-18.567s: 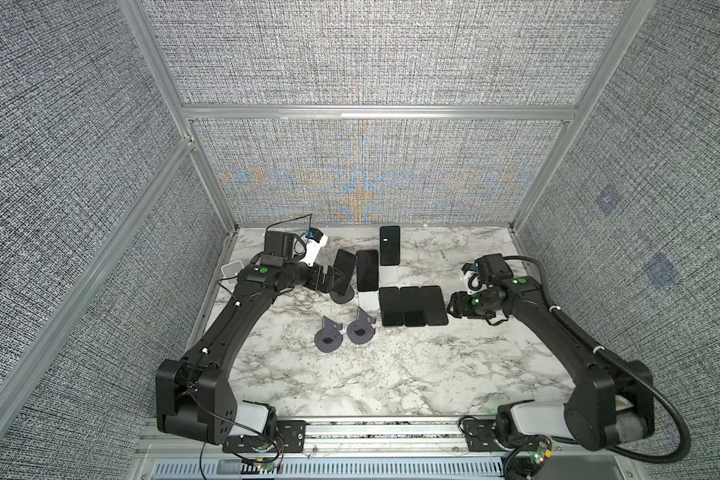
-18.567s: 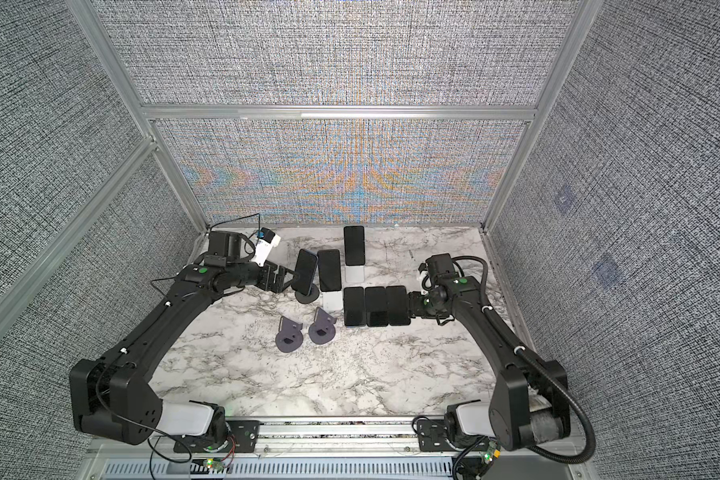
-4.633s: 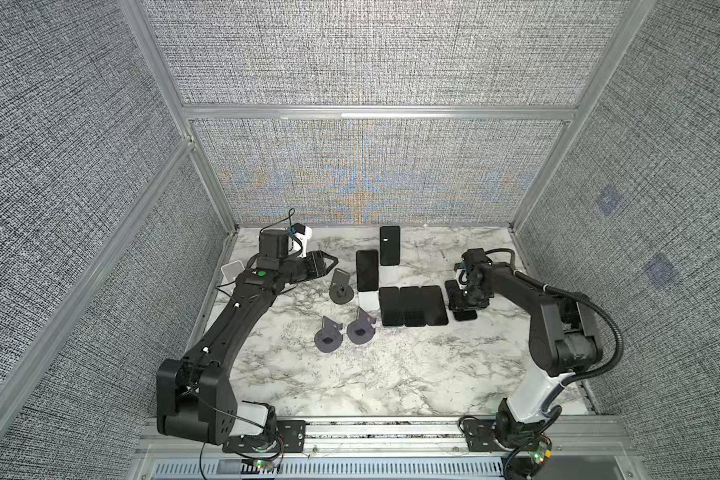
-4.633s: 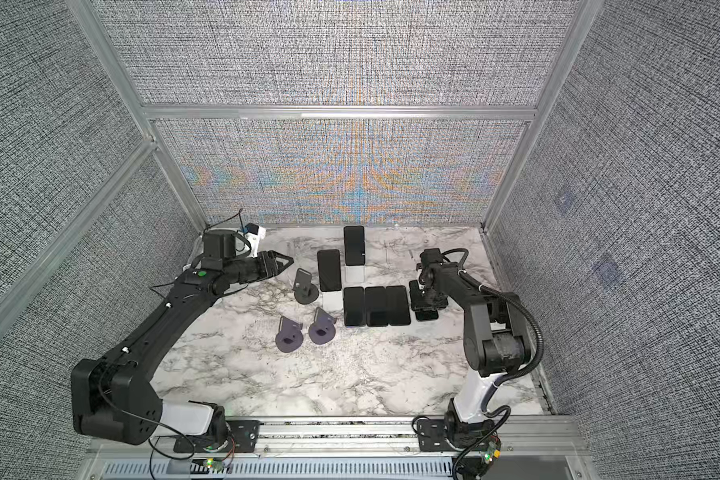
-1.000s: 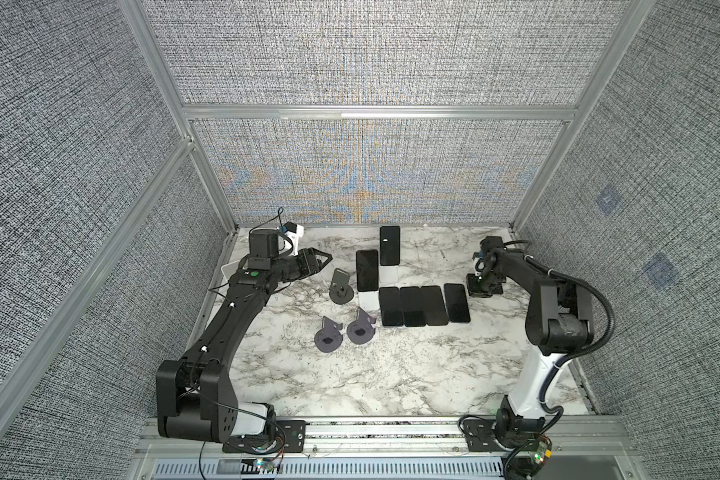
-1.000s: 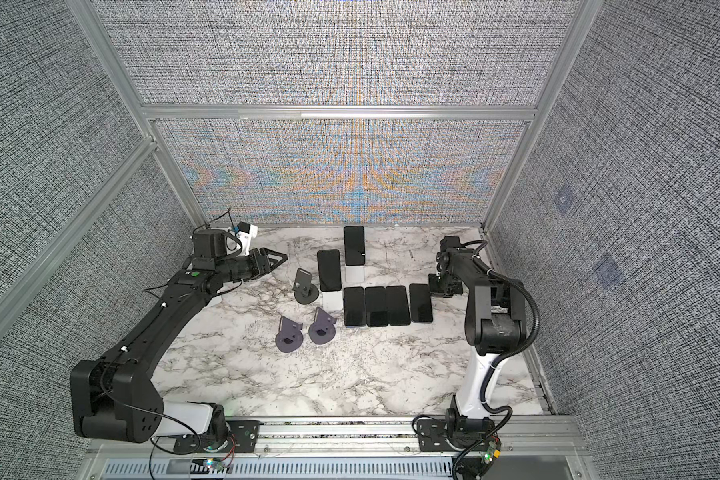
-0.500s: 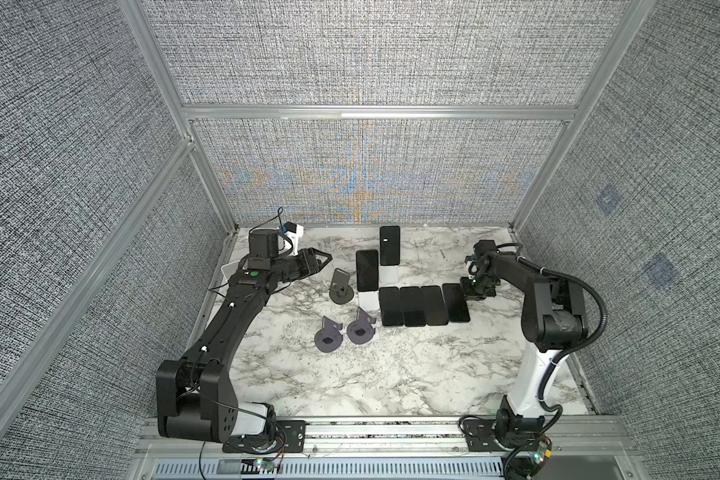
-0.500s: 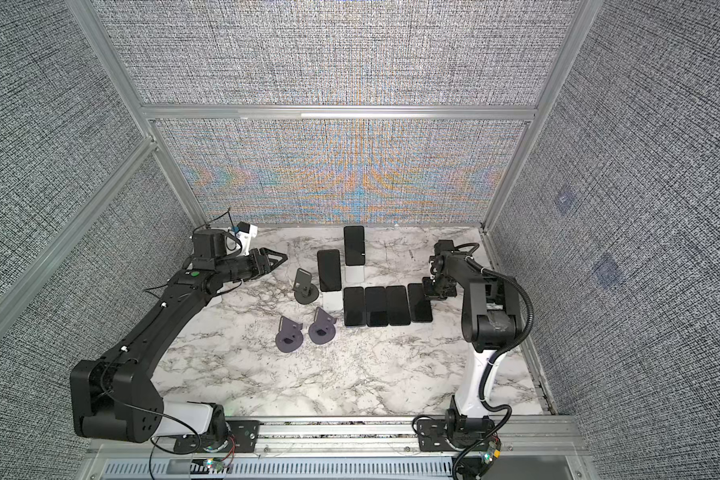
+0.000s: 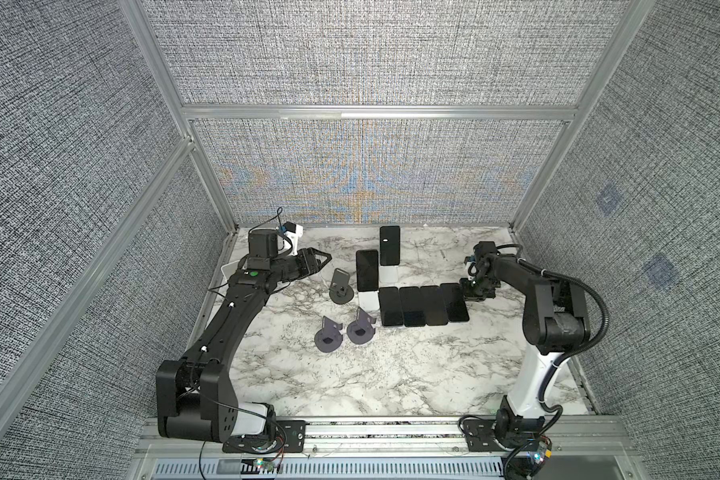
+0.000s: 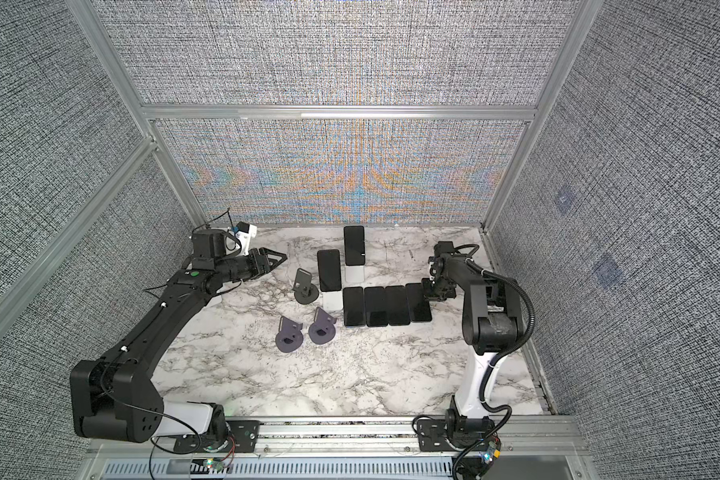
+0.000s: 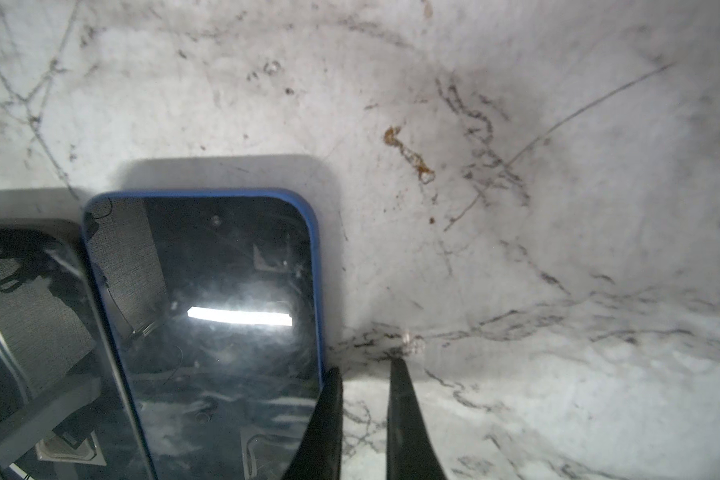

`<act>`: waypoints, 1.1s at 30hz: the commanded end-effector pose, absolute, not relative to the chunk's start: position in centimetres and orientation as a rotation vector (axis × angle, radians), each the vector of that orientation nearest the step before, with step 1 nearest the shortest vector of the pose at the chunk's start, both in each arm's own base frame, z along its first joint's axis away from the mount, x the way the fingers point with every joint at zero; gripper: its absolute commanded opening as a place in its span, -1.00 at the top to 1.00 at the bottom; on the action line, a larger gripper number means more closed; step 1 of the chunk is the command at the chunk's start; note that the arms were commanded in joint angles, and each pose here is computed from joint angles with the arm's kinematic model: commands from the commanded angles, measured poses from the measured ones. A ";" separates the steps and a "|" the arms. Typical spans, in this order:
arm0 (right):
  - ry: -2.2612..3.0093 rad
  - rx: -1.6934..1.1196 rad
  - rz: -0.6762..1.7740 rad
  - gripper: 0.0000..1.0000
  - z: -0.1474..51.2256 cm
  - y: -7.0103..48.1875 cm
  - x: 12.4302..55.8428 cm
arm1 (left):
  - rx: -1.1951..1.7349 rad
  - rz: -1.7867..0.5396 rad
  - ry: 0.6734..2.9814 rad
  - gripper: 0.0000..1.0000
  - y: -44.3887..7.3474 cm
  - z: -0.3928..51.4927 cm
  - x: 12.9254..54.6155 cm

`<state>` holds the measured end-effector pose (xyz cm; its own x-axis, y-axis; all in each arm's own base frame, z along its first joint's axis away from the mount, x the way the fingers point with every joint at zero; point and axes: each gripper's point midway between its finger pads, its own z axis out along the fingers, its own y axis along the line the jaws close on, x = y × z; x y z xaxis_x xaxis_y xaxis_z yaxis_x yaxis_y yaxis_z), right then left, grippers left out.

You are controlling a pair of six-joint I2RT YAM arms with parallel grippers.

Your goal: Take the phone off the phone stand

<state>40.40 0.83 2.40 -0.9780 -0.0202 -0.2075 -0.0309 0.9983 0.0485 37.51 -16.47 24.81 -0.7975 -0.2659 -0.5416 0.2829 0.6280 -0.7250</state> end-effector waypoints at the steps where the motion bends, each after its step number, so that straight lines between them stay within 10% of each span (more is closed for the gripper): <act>1: 2.940 -0.016 0.078 0.63 3.0 0.5 39.9 | 0.046 -1.140 2.194 -0.02 -16.6 25.5 37.5; 11: 2.818 0.110 0.174 0.03 8.7 -0.5 37.9 | 0.086 -1.138 2.202 -0.04 -16.7 25.7 37.3; 33: 2.588 0.003 0.602 -0.06 15.0 8.7 31.2 | 0.404 -1.017 2.142 -0.54 -16.8 28.5 40.9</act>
<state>31.47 7.04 14.93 -0.8863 0.0973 -0.4528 -0.0702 0.9381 0.3391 40.47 -16.04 27.88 -0.7269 -0.0544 -0.6846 0.4747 0.6807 -0.5580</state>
